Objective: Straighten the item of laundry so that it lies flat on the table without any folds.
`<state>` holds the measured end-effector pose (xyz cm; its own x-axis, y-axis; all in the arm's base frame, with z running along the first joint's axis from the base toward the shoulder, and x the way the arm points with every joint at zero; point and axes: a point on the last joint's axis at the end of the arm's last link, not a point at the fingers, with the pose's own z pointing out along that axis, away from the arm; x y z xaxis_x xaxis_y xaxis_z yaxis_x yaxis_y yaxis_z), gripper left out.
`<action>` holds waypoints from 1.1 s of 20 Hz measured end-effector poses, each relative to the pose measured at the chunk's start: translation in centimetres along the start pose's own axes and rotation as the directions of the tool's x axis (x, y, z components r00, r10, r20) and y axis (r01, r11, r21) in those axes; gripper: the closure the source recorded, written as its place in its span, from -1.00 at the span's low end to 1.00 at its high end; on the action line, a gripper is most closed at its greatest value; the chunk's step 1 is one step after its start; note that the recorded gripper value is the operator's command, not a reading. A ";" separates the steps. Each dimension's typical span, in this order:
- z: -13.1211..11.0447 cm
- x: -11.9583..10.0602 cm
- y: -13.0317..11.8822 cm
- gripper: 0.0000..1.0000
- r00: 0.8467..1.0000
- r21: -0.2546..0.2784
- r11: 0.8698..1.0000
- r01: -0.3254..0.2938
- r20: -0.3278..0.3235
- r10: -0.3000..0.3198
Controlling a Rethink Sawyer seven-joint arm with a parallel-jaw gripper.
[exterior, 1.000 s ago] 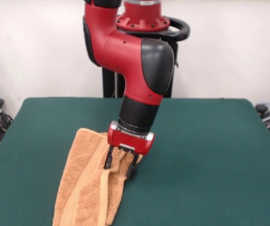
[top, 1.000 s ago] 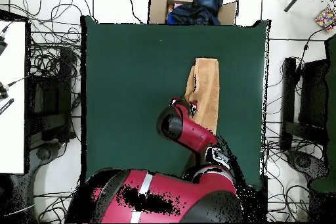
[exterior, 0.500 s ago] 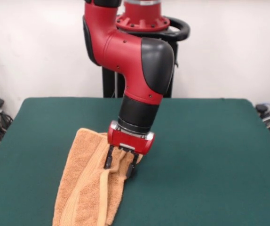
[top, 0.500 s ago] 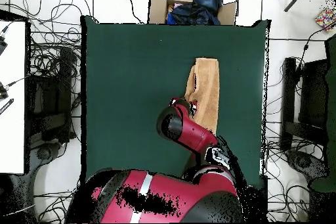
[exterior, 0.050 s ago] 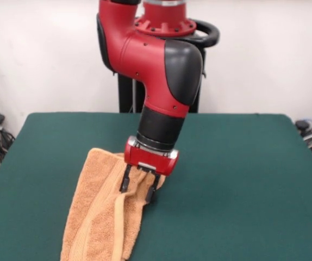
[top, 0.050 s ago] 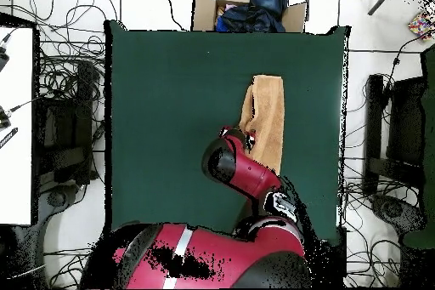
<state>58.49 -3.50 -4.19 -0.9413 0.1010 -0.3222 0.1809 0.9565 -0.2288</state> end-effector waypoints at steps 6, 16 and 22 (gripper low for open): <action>-2.0 -1.2 -1.6 -1.00 1.000 0.020 1.000 -0.009 0.013 0.008; -2.3 -1.7 -3.6 -1.00 1.000 0.039 0.999 -0.029 0.009 0.028; 0.4 0.4 -3.6 -1.00 0.999 0.033 0.999 -0.034 -0.039 0.036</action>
<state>57.56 -6.99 -3.87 -0.9447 0.1457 -0.2939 0.2225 0.9430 -0.2475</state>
